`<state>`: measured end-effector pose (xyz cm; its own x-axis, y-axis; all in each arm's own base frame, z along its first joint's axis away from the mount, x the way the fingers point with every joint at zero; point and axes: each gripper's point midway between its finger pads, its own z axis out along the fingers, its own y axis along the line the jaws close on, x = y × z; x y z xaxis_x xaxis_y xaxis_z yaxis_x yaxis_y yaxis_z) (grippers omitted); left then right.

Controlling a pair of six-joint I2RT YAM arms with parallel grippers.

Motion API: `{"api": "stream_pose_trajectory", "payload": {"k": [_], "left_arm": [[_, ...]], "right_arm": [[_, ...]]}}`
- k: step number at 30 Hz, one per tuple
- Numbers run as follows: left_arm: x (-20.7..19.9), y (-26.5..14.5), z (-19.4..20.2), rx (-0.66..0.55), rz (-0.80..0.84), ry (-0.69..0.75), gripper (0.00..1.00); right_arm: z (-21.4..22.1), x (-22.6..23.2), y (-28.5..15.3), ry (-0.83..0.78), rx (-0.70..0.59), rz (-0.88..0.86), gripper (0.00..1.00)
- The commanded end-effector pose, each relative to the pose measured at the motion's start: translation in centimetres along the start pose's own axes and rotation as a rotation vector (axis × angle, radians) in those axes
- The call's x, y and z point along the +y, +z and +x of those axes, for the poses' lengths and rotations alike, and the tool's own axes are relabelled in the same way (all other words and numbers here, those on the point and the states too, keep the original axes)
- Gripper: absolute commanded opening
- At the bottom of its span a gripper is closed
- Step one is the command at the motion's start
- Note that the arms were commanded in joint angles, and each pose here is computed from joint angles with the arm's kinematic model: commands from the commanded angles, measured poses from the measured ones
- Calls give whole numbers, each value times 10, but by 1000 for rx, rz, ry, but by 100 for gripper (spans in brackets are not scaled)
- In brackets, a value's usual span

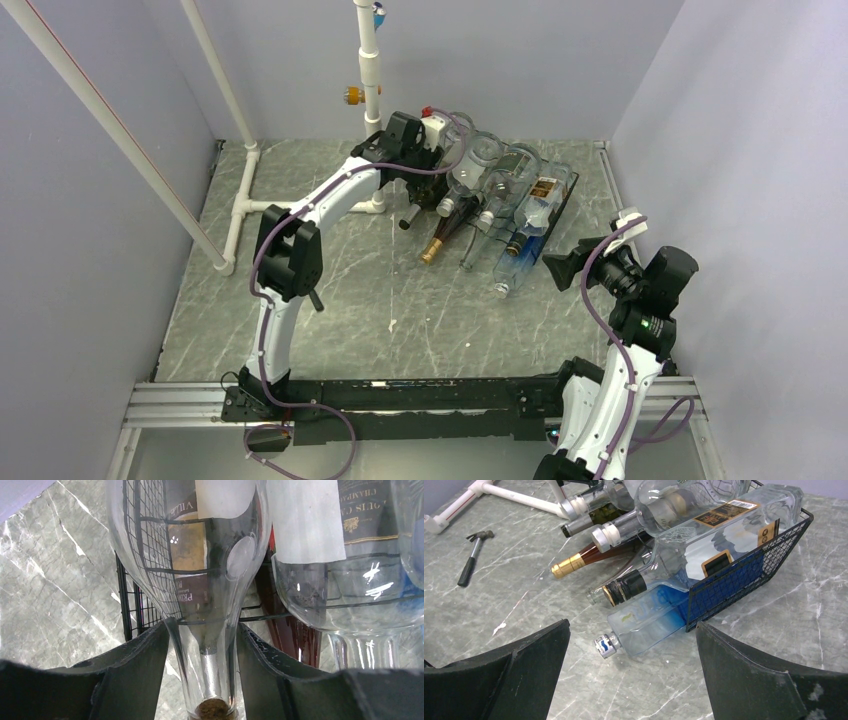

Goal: Take the wine bottle off the wine rack
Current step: Pick up the wine bottle from the wine rack.

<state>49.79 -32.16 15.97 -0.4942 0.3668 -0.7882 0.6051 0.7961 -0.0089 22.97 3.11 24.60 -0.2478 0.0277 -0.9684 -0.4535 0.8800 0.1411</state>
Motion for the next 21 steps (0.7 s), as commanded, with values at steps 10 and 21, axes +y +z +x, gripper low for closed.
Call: {"api": "stream_pose_trajectory", "payload": {"k": [10,21], "left_arm": [[4,13,-2,-25,-15,-22,54],[5,15,0,-23,-24,-22,37]], "right_arm": [[-7,1,1,-29,-27,-19,99],[-7,0,1,-28,-26,-18,99]]}}
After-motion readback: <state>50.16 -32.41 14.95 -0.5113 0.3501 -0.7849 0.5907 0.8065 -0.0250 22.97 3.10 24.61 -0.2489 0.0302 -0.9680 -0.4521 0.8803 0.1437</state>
